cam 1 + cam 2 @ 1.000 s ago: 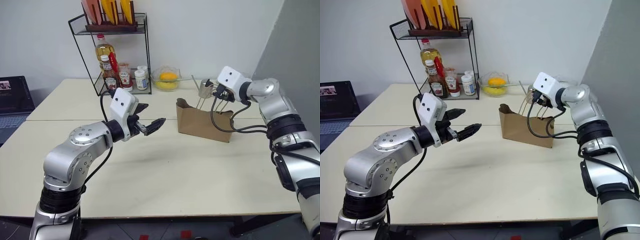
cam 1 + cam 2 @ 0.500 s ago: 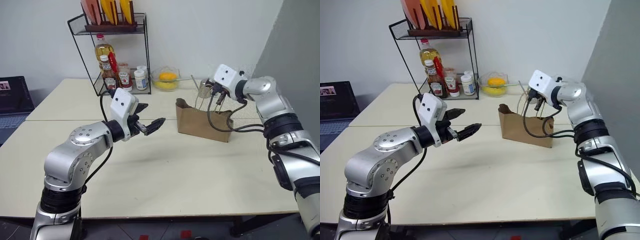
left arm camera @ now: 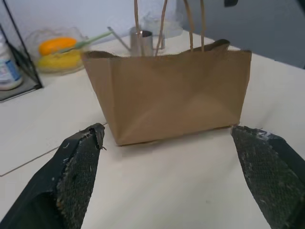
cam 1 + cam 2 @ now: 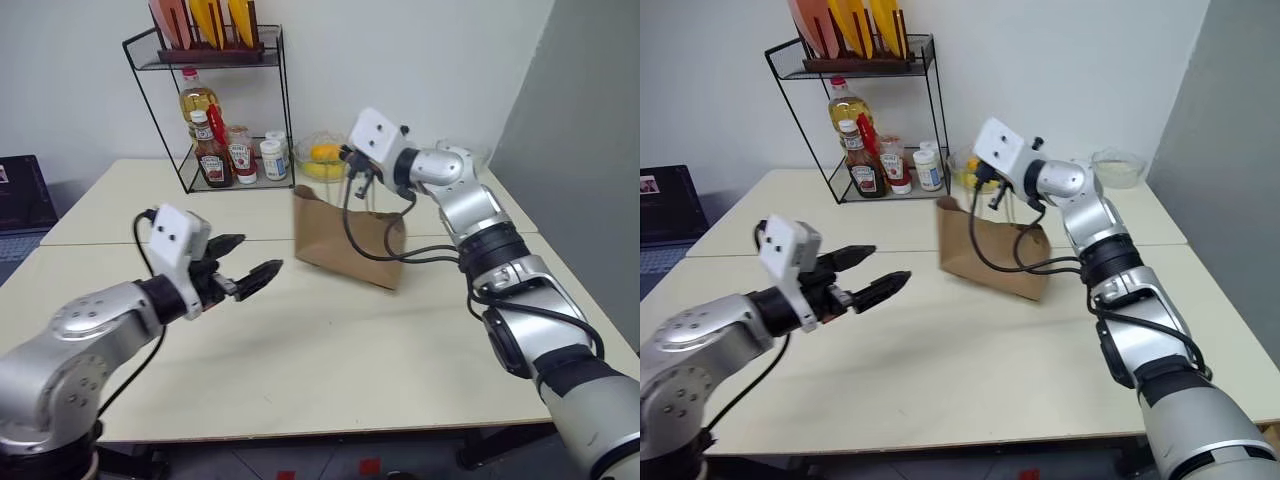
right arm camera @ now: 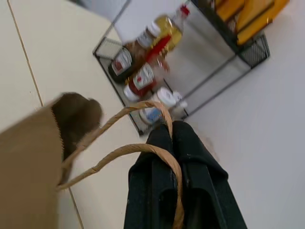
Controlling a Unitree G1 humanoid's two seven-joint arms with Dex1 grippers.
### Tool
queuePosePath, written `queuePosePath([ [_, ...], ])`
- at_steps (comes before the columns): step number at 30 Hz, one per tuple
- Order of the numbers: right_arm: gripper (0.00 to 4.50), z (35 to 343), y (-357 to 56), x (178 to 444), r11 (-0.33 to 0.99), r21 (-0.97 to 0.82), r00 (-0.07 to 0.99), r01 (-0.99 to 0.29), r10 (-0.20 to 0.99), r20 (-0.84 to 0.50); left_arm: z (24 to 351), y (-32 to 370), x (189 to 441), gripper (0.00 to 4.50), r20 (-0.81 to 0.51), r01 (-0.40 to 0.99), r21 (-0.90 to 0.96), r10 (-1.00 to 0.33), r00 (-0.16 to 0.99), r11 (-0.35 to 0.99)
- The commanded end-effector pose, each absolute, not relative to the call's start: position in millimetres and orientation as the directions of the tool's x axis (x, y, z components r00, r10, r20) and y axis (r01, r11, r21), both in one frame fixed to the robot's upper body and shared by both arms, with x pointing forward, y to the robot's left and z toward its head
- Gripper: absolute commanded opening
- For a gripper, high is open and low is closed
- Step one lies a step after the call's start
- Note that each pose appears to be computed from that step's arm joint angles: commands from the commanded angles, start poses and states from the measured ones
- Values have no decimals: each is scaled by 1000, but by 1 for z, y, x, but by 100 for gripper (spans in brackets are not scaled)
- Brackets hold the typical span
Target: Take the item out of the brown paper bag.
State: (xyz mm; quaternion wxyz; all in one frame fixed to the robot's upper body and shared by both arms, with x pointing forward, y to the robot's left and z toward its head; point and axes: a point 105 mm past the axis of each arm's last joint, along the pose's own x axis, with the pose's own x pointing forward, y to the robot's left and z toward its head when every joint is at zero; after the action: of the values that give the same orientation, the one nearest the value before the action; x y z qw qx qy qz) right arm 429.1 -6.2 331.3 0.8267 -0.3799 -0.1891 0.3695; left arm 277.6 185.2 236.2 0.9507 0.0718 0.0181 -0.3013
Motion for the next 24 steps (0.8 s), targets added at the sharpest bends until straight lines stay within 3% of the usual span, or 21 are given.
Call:
queuePosePath([
  [1, 6, 369, 5, 415, 470, -782, 603, -409, 782, 155, 246, 186, 265, 450, -58, 574, 170, -573, 817, 801],
  [9, 6, 343, 32, 416, 454, -762, 588, -462, 800, 120, 244, 187, 260, 450, -57, 551, 167, -550, 833, 818],
  [19, 6, 358, 30, 421, 483, -795, 631, -368, 757, 168, 247, 186, 261, 450, -54, 547, 172, -547, 835, 819],
  [24, 6, 330, 28, 430, 460, -790, 668, -406, 739, 88, 248, 184, 263, 450, -56, 558, 176, -557, 828, 811],
])
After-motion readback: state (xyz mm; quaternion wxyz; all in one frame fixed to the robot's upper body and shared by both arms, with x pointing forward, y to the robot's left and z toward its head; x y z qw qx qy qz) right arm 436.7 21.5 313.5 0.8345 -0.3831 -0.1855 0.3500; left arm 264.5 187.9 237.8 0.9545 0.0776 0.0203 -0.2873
